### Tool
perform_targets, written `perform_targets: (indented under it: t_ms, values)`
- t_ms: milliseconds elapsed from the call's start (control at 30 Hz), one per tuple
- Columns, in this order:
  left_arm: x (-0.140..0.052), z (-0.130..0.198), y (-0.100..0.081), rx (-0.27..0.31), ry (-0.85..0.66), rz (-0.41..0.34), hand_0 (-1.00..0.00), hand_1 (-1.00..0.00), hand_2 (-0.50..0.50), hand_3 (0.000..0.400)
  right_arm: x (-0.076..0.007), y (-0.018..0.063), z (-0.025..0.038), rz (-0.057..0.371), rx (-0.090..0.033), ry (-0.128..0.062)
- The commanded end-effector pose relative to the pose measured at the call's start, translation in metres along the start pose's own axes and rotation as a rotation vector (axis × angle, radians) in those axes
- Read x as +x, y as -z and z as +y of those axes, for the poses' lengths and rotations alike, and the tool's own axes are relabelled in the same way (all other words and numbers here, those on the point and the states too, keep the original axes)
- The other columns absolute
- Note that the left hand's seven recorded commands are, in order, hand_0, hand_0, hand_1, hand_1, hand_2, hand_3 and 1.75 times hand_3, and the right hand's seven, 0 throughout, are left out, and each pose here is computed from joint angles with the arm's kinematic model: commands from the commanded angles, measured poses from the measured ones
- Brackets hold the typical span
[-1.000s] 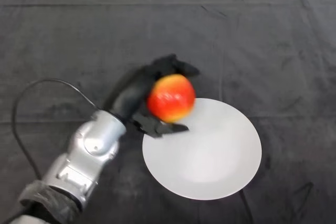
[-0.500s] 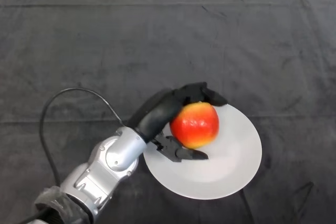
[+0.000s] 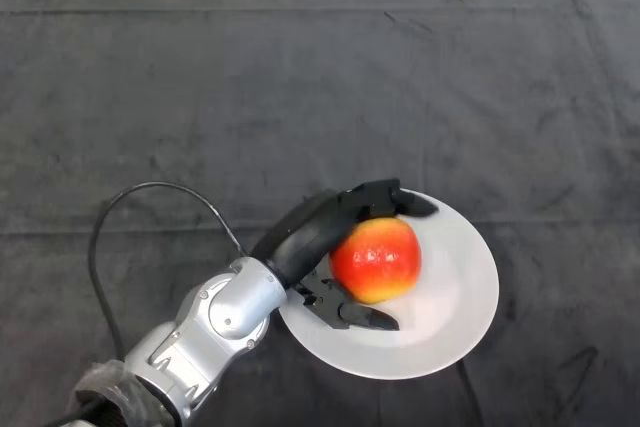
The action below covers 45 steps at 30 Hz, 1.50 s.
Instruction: Move the apple to the plate
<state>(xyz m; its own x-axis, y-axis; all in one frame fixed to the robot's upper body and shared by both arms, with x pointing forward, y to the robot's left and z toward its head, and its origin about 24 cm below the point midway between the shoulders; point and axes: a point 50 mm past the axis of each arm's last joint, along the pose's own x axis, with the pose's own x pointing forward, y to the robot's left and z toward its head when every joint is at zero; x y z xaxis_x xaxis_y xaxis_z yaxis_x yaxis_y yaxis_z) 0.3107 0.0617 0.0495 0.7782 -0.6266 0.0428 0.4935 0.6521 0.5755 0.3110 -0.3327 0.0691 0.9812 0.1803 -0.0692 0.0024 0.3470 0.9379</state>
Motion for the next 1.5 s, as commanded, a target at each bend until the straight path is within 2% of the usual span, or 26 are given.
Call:
perform_targets:
  t_ms: [33, 67, 133, 567, 867, 1267, 1500]
  values:
    - [-0.002, 0.003, 0.011, 0.017, 0.032, 0.064, -0.19, 0.00, -0.09, 0.075, -0.0010, -0.0088, 0.0063, -0.029, -0.011, -0.021]
    - [-0.002, 0.003, 0.012, 0.018, 0.035, 0.067, -0.04, 0.00, -0.02, 0.016, -0.0011, -0.0088, 0.0064, -0.029, -0.011, -0.021]
    - [-0.002, 0.003, 0.012, 0.020, 0.039, 0.072, 0.00, 0.00, 0.00, 0.000, -0.0011, -0.0088, 0.0064, -0.029, -0.011, -0.021]
    - [-0.001, 0.008, 0.013, 0.034, 0.037, 0.077, 0.00, 0.00, 0.00, 0.000, -0.0011, -0.0088, 0.0064, -0.029, -0.010, -0.021]
    - [-0.002, 0.027, 0.003, 0.049, -0.017, 0.031, 0.00, 0.00, 0.00, 0.000, -0.0011, -0.0088, 0.0064, -0.029, -0.010, -0.021]
    - [-0.017, 0.060, 0.006, 0.063, -0.117, -0.007, 0.00, 0.00, 0.00, 0.000, -0.0010, -0.0088, 0.0064, -0.029, -0.010, -0.021]
    - [-0.035, 0.093, 0.013, 0.076, -0.189, 0.003, 0.00, 0.00, 0.00, 0.000, -0.0010, -0.0088, 0.0064, -0.029, -0.010, -0.021]
